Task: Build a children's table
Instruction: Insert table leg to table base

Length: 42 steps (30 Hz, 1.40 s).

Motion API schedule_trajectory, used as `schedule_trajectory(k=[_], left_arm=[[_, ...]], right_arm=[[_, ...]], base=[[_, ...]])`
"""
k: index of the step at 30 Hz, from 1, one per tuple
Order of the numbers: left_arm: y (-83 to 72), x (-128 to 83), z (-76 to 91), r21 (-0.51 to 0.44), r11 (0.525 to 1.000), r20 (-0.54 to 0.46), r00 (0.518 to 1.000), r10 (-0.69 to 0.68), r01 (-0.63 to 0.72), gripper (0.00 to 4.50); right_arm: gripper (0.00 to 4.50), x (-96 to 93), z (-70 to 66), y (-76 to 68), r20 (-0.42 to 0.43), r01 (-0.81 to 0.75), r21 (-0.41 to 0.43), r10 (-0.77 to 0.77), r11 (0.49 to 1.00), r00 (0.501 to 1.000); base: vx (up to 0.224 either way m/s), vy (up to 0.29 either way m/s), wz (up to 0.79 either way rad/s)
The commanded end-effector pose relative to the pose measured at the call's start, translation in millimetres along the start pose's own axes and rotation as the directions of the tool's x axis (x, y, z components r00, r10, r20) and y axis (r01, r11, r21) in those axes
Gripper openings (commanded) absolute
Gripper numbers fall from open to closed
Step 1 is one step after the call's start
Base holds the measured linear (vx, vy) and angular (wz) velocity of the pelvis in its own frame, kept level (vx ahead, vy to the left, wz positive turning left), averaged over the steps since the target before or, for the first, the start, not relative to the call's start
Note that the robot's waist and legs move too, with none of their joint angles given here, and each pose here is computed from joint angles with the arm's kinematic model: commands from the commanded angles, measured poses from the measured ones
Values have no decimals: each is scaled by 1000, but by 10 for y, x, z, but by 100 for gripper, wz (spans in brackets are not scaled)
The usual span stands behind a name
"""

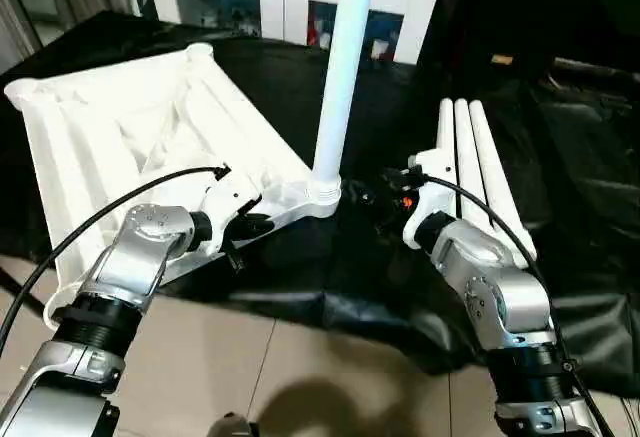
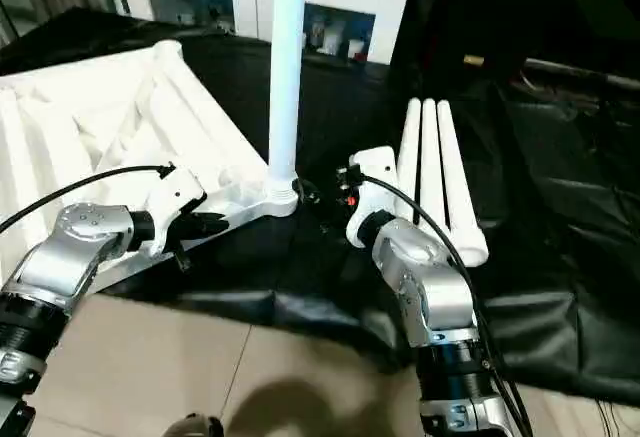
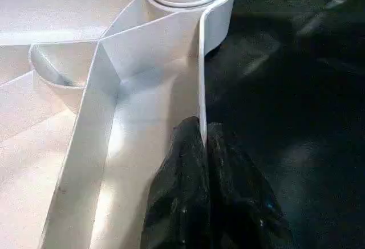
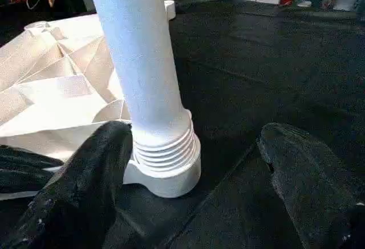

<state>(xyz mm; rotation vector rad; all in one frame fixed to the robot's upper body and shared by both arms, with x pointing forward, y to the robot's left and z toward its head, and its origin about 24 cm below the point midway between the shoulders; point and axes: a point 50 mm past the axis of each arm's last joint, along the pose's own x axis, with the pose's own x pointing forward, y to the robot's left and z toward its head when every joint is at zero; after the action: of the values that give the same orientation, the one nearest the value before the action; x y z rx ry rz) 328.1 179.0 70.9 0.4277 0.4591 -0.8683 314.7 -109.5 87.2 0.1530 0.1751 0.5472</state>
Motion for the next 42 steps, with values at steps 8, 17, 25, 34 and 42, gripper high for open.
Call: schedule_trajectory(k=[8, 17, 25, 34, 42], left_arm=[[71, -31, 221, 49, 999, 81, 997, 18, -22, 0], [69, -26, 213, 57, 998, 73, 997, 2, -7, 0], [50, -21, 209, 60, 998, 75, 997, -11, 6, 0], [14, -35, 196, 104, 994, 92, 994, -51, 41, 0], [-7, -49, 204, 132, 984, 85, 988, -129, 117, 0]], right_arm=[[389, -28, 12, -51, 3, 26, 17, -26, 1000, 1000], [389, -42, 30, -57, 13, 35, 19, -35, 999, 999], [389, -33, 46, -56, 17, 33, 15, -33, 999, 999], [389, -29, 88, -71, 26, 30, 9, -30, 1000, 999], [389, -34, 149, -153, 15, -8, -29, 9, 1000, 1000]], base=[[102, -1, -4], [95, -19, -11], [53, -10, 5], [-2, -36, 0], [-73, 2, 2]])
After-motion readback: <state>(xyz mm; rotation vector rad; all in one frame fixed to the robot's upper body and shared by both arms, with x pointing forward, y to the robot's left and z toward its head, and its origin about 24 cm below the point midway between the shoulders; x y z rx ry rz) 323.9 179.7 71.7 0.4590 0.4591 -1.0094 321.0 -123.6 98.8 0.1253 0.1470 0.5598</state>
